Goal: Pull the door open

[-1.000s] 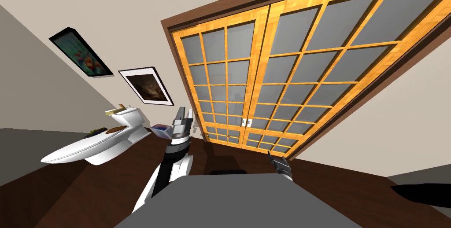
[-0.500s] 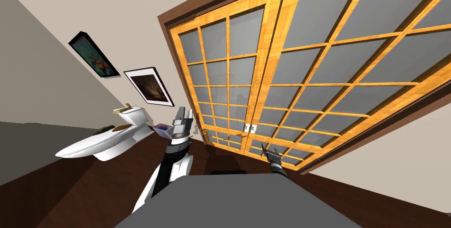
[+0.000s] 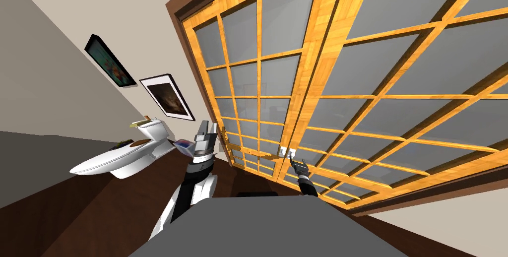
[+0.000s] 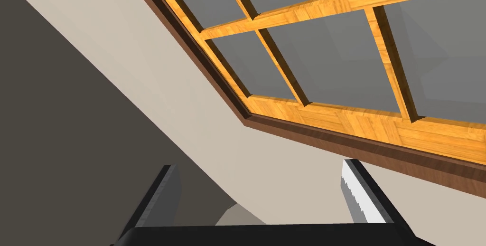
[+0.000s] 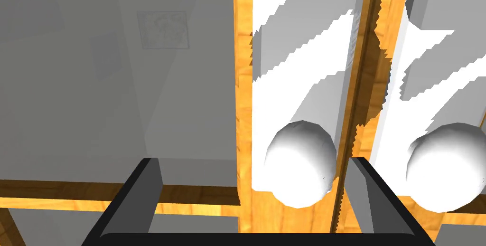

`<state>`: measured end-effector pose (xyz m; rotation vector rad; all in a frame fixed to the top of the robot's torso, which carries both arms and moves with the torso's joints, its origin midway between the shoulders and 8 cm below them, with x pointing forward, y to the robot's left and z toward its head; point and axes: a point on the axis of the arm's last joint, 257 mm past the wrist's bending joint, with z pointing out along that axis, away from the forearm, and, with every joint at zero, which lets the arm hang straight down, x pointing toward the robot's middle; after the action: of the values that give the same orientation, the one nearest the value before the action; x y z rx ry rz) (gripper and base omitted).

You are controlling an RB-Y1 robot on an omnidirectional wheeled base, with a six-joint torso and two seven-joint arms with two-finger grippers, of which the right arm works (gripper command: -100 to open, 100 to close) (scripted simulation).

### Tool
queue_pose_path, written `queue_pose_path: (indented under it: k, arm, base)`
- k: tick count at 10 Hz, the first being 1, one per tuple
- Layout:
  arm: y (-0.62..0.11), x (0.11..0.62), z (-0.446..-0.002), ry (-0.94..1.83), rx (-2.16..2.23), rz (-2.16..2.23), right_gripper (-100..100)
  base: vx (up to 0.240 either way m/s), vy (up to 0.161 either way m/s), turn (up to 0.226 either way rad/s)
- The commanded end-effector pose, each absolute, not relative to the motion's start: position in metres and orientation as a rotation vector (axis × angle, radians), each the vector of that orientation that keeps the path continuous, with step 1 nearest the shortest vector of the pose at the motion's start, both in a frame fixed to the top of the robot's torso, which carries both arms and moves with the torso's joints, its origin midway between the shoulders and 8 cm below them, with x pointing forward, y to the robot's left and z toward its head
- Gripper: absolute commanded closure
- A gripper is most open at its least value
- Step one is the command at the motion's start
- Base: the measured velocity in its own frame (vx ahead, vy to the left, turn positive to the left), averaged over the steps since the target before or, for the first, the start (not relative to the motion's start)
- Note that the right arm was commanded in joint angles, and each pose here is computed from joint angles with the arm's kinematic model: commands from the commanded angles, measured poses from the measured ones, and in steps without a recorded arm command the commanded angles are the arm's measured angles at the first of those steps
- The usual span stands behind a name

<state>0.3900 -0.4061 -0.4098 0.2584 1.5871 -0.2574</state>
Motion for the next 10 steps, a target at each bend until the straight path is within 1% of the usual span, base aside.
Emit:
queue_pose_path:
  k: [1, 2, 3, 8, 10]
  arm:
    - [-0.394, 0.405, -0.399, 1.559, 0.245, -0.235, -100]
    - [-0.399, 0.398, -0.405, 1.571, 0.251, -0.245, -100]
    - [-0.399, 0.398, -0.405, 1.571, 0.251, -0.245, 100]
    - [-0.399, 0.398, -0.405, 1.571, 0.251, -0.245, 100]
    - [-0.407, 0.381, -0.417, 1.597, 0.281, -0.243, 100]
  base:
    - [0.125, -0.034, 0.084]
    - [0.064, -0.02, 0.029]
    - [-0.009, 0.005, -0.014]
    - [-0.011, 0.008, 0.004]
    - [-0.125, 0.033, -0.025]
